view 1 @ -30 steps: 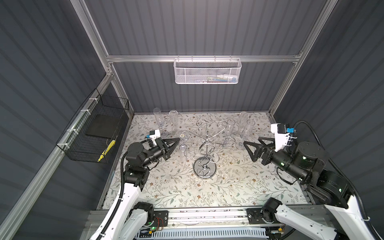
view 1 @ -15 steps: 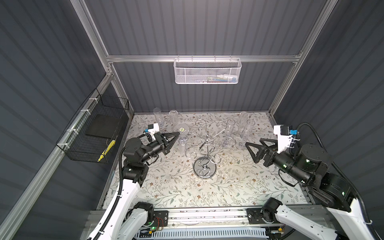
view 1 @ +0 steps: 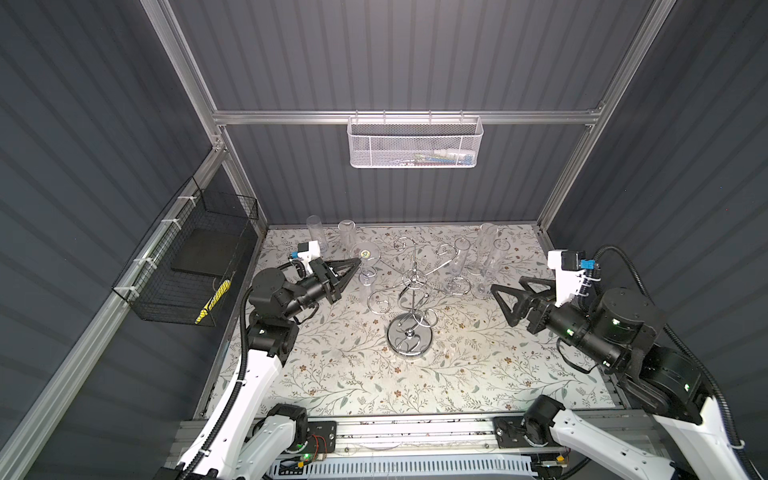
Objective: Take the wine glass off the wine glass rack
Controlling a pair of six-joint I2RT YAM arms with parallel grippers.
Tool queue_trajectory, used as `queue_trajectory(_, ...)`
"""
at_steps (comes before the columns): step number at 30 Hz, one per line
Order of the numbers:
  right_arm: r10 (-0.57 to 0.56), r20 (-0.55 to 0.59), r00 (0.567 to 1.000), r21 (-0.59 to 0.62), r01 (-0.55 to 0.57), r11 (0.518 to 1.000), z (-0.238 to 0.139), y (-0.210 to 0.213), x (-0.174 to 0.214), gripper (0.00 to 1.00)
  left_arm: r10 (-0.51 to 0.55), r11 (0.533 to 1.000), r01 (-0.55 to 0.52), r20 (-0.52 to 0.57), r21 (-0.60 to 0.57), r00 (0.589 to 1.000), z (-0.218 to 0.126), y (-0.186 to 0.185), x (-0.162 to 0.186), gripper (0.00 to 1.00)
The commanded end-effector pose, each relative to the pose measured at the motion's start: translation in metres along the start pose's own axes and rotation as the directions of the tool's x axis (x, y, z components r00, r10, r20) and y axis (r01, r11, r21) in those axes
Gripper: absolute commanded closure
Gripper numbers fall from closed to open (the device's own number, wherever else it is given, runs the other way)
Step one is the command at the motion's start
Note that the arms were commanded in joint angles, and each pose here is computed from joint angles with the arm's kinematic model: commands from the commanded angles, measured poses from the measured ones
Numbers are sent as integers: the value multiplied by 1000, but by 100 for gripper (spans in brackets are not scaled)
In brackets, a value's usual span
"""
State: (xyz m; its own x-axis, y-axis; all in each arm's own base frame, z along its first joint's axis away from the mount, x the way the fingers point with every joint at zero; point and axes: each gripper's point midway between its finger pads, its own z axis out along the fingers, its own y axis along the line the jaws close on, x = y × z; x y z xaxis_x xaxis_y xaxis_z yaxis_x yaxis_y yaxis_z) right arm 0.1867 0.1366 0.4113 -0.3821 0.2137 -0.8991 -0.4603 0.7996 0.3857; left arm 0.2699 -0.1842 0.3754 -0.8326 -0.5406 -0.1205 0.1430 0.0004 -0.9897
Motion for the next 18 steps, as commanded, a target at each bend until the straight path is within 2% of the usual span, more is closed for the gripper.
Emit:
queue_trajectory(1,11,-1,1000,-9,-11,1000,2,2,0,1,93,993,-90,-40,77,995,1,-32,9,100)
queue_trajectory(18,31,-4,1000,-25,-31,999,5,4,2,1,88,994,-81,-94,78,992,4,-33,26,100)
